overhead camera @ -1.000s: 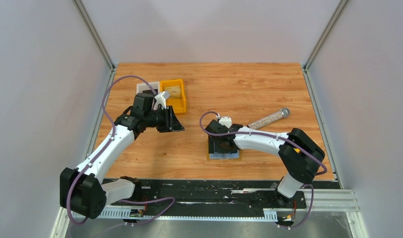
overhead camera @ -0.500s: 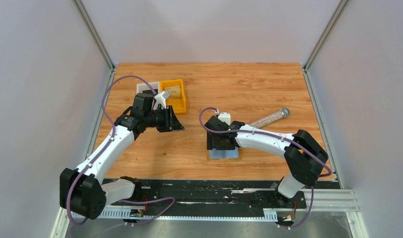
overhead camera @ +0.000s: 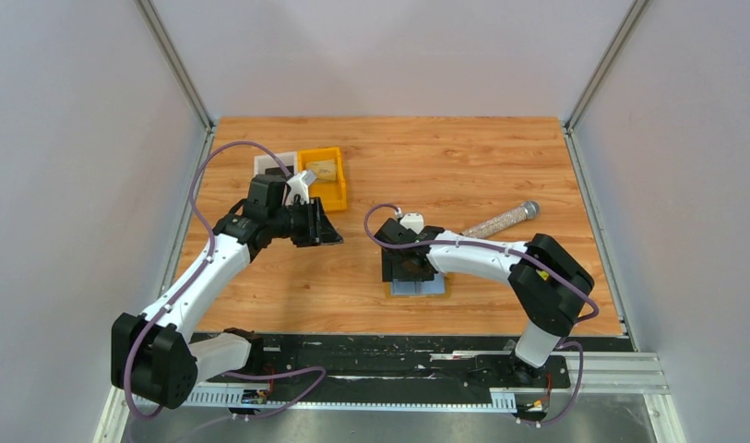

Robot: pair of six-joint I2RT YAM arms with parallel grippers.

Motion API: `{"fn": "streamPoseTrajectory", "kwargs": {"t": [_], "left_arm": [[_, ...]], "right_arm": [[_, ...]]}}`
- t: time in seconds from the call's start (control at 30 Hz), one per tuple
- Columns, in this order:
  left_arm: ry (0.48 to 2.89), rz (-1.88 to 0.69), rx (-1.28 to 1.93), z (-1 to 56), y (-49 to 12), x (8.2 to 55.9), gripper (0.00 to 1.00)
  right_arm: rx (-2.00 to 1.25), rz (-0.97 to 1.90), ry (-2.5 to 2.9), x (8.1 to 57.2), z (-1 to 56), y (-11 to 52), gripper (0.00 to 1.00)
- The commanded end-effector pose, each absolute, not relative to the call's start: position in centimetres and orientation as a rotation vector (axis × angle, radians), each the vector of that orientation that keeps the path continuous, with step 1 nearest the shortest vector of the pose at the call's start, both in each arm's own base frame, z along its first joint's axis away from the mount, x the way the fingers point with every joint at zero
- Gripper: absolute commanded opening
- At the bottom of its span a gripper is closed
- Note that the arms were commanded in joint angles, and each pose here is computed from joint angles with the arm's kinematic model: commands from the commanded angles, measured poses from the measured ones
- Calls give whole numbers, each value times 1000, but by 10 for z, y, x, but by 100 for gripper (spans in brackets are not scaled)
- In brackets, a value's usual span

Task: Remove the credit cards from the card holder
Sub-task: Remove the credit card from the card holder.

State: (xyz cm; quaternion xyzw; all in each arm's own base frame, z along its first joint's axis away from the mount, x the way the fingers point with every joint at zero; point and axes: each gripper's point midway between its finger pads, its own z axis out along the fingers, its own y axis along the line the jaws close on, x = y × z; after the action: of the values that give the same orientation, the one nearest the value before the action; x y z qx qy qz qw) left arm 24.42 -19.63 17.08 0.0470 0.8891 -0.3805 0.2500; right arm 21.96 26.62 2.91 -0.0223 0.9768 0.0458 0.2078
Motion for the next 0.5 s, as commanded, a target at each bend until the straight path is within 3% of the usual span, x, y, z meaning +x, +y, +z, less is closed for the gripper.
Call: {"fn": "streamPoseTrajectory", "kwargs": {"t": [0.0,0.3,0.47], "left_arm": [[2379,-1039,134,178,-197,249,41],[2381,-1041,135,177,-198,250,41],[2379,-1044,132,178,-198,250,41]], "right_arm": [[-70,141,2686,226,30,274,69],[-68,142,2692,224,24,272,61],[-71,126,2703,222,19,271,63]]}}
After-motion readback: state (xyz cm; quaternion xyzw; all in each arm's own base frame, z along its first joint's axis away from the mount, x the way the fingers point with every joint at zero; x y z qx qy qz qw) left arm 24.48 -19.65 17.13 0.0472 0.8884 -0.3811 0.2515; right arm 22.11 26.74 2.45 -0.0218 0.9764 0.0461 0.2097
